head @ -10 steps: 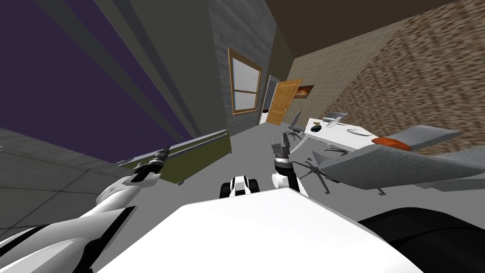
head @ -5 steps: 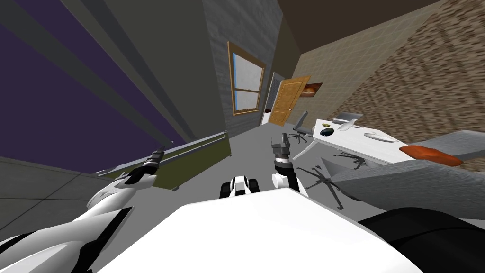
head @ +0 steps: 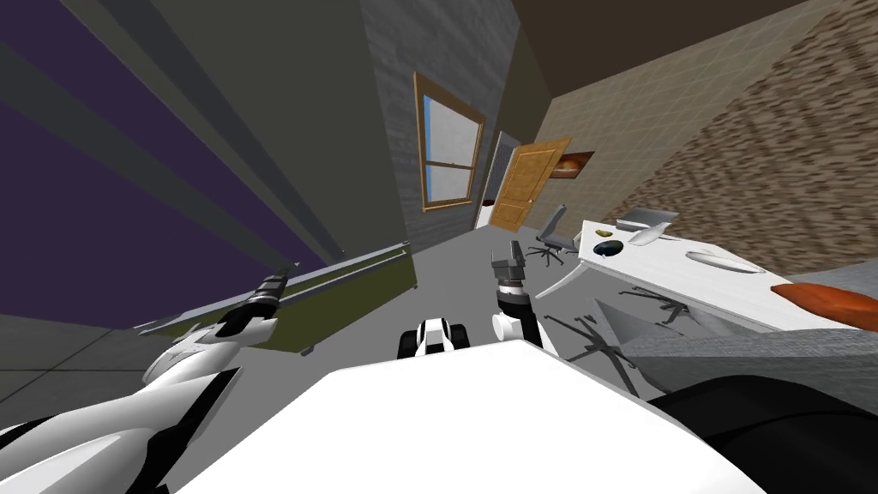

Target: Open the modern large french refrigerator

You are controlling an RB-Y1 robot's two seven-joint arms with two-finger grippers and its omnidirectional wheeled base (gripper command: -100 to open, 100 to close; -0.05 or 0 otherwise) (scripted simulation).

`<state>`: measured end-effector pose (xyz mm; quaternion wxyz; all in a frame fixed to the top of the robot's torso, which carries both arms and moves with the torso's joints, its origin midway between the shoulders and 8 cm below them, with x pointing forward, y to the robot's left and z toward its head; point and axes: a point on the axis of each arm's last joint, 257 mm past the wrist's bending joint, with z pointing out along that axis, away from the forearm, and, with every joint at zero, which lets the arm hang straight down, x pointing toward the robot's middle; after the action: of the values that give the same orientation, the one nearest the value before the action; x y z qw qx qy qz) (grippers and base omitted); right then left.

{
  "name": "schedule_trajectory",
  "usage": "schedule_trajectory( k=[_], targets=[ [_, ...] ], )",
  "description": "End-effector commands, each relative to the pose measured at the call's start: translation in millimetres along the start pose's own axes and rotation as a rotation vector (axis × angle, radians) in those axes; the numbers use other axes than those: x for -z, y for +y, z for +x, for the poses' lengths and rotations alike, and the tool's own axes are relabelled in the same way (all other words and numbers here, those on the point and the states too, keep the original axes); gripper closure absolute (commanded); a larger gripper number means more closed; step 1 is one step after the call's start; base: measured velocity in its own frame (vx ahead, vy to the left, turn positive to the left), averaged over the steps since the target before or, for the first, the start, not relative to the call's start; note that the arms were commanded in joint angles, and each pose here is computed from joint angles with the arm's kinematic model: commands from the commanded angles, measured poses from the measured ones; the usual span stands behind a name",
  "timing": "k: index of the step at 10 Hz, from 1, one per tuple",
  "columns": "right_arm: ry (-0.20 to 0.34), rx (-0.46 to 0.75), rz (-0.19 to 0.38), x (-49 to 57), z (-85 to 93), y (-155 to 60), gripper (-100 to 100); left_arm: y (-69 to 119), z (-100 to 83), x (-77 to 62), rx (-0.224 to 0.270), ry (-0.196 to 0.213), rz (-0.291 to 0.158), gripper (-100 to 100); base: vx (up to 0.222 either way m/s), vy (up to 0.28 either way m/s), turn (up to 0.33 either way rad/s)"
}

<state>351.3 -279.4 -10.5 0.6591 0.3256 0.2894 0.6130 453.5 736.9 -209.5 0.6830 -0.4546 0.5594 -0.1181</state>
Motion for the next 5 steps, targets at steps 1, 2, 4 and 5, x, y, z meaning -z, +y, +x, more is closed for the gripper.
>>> schedule_trajectory(
  k=[1,2,4,5],
  targets=[
    [0.000,0.000,0.000,-0.1,0.0,0.0,0,13.1,-12.9,3.9,0.004,-0.028,-0.037,-100,0.197,-0.076,0.084],
    [0.000,0.000,0.000,0.0,0.0,0.0,0,17.5,-16.3,5.0,0.006,-0.036,-0.049,-100,0.211,-0.094,0.083],
    [0.000,0.000,0.000,-0.1,0.0,0.0,0,17.5,-16.3,5.0,0.006,-0.036,-0.049,-100,0.098,-0.040,-0.001],
    [0.000,0.000,0.000,-0.1,0.0,0.1,0,17.4,-15.6,5.1,0.005,-0.035,-0.050,-100,0.018,-0.001,-0.007]
  ],
)
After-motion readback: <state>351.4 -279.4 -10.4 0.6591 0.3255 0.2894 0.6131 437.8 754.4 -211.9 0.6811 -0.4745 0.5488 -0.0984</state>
